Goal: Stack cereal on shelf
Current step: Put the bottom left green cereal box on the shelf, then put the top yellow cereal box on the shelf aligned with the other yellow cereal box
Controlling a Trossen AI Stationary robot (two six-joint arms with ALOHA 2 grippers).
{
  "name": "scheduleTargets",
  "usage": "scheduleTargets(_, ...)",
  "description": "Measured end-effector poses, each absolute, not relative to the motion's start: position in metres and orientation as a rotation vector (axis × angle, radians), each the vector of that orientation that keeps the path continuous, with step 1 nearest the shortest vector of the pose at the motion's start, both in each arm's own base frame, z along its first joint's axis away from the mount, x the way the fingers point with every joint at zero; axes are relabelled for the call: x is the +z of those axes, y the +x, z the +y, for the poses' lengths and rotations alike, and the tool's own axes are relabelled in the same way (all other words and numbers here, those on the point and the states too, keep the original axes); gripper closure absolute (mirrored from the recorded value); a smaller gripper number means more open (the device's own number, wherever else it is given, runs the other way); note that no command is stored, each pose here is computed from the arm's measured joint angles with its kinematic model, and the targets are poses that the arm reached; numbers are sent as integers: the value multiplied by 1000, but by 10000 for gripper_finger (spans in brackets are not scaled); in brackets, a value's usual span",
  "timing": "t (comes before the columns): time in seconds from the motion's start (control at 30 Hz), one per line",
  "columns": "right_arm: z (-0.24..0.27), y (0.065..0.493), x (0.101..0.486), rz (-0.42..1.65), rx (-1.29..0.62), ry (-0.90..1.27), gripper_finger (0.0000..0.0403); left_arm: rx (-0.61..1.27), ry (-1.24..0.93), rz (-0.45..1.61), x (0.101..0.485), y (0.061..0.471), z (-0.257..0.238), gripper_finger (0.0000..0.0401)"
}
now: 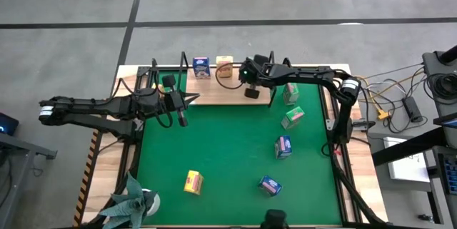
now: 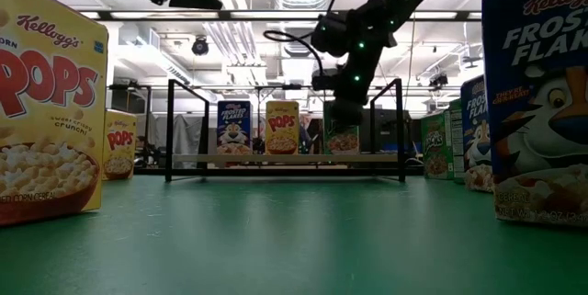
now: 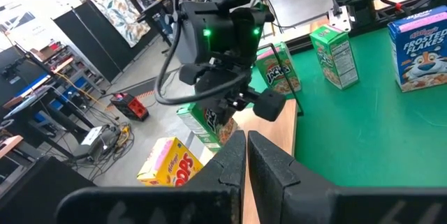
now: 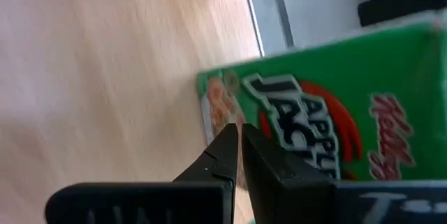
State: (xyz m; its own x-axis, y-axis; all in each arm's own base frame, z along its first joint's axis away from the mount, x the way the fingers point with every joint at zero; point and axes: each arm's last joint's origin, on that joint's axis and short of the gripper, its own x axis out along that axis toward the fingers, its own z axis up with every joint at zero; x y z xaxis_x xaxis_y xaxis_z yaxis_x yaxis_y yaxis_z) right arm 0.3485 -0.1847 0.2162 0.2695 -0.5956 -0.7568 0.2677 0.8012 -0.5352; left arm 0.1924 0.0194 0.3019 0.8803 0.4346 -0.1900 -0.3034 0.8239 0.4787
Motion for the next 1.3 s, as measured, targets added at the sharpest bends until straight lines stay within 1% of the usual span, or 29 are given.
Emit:
scheduleTargets(0.17, -185, 345, 216, 1209, -653, -370, 390, 397, 456, 306, 301, 192, 19, 401)
scheduleTargets(0.53, -185, 346, 216, 1201, -664, -355, 390, 397, 456, 305, 301, 192, 19, 401)
scheduleTargets(0.73, -176, 349, 218, 1183, -645, -350, 390, 398, 456, 304, 302, 192, 19, 401)
scheduleTargets(0.97, -153, 351, 236, 1117, -639, -329, 390, 398, 456, 304, 302, 192, 19, 401)
scheduleTargets(1.2, -128, 345, 261, 1051, -626, -294, 390, 400, 440, 299, 302, 192, 19, 401)
scheduleTargets(1.3, -118, 340, 268, 1018, -585, -255, 390, 402, 430, 298, 302, 192, 19, 401)
